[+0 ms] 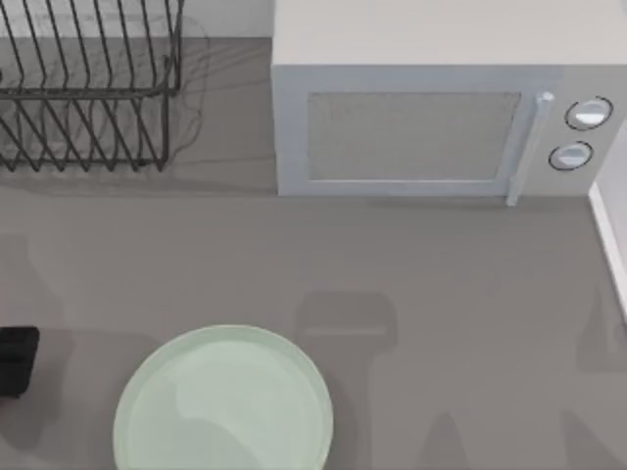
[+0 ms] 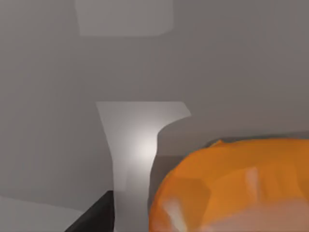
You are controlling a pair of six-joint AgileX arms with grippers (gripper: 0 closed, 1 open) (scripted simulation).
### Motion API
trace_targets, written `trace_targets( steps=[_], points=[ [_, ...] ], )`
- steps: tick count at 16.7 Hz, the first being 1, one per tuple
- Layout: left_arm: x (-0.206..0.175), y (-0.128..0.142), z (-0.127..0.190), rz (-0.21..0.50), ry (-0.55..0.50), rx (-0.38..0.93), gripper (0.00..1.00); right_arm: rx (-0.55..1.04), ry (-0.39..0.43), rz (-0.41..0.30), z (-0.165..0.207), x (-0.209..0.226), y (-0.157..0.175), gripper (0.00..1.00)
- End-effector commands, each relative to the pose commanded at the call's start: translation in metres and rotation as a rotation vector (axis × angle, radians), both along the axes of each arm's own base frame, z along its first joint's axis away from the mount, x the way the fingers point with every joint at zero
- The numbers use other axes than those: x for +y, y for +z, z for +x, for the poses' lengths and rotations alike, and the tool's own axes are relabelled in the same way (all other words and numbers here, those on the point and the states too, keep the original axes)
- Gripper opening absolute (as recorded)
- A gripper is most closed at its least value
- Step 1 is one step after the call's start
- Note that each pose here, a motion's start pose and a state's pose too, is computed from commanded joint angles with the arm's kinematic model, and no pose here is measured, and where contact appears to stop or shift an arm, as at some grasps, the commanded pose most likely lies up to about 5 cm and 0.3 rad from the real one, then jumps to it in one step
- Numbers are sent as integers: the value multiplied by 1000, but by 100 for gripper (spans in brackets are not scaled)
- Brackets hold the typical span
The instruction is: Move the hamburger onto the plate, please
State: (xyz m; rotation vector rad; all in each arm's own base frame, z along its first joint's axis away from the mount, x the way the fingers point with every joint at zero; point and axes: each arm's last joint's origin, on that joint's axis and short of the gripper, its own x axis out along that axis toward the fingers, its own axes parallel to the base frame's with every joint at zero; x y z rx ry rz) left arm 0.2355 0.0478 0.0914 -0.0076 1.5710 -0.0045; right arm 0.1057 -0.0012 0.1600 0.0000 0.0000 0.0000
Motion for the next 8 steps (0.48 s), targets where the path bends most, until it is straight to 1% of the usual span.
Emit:
trace_targets(
  steps=[1, 4, 8],
  points=[
    [1, 22, 2, 7, -1, -37, 0, 0, 0, 0, 0, 0, 0, 100],
    [2, 32, 6, 9, -1, -44, 0, 0, 0, 0, 0, 0, 0, 100],
    [2, 69, 8, 3, -4, -19, 0, 0, 0, 0, 0, 0, 0, 100]
  ],
)
